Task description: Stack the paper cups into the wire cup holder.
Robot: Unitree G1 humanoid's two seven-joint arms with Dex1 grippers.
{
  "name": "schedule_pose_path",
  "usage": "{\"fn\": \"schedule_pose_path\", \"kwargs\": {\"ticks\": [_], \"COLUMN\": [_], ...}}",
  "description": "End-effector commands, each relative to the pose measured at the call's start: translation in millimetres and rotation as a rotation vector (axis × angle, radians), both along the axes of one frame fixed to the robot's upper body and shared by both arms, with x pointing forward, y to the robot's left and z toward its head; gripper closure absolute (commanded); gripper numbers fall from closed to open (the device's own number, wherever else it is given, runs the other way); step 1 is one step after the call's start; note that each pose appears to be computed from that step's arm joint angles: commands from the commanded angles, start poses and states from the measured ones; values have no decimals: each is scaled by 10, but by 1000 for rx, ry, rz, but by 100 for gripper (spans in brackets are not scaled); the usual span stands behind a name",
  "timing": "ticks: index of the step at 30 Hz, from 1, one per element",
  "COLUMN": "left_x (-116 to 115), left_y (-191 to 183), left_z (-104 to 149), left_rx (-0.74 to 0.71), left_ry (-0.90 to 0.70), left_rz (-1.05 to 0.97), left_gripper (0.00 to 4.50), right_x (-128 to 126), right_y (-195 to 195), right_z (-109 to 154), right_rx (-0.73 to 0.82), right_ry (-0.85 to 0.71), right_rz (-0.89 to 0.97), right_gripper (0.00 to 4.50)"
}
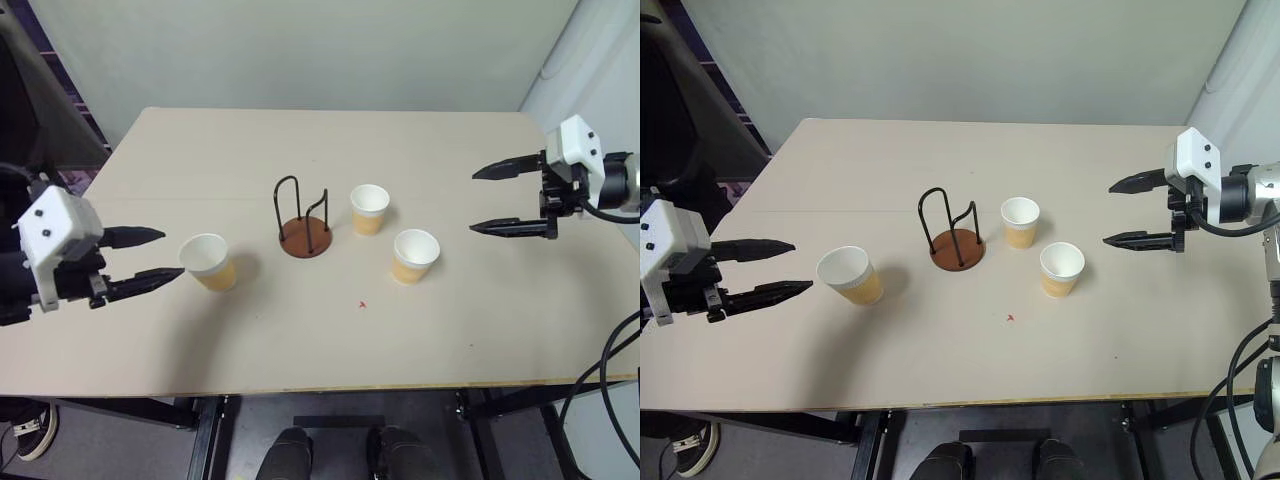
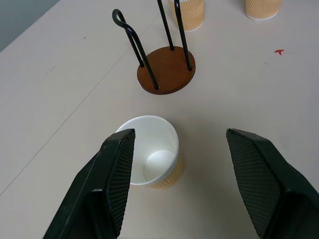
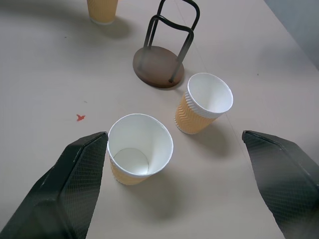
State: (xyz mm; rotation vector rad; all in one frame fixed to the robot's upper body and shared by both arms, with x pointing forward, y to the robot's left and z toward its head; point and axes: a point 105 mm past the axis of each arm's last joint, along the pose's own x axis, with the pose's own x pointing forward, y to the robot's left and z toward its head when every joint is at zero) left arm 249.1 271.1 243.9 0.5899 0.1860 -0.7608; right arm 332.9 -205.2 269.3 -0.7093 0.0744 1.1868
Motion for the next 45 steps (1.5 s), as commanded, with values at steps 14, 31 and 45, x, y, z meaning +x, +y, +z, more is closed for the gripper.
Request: {"fn": "schedule_pose_path", "kwargs": {"ticks": [14, 31, 45], "left_x": [462, 1575, 1791], "left_y": [-286, -906, -1182], "left_z": [310, -426, -638], "left_rx": [-68, -134, -226], "left_ry": [-165, -111, -95], "left_rz": [-24, 201, 269], "left_gripper": [138, 138, 446], "right_x": [-147, -371, -314], "right_y": [63, 434, 416], "right_z": [238, 318, 312], "right_rx": [50, 113, 104], "right_ry": [-82, -127, -135], "right_rz": [36, 80, 53], "right_gripper": [0, 0, 0]}}
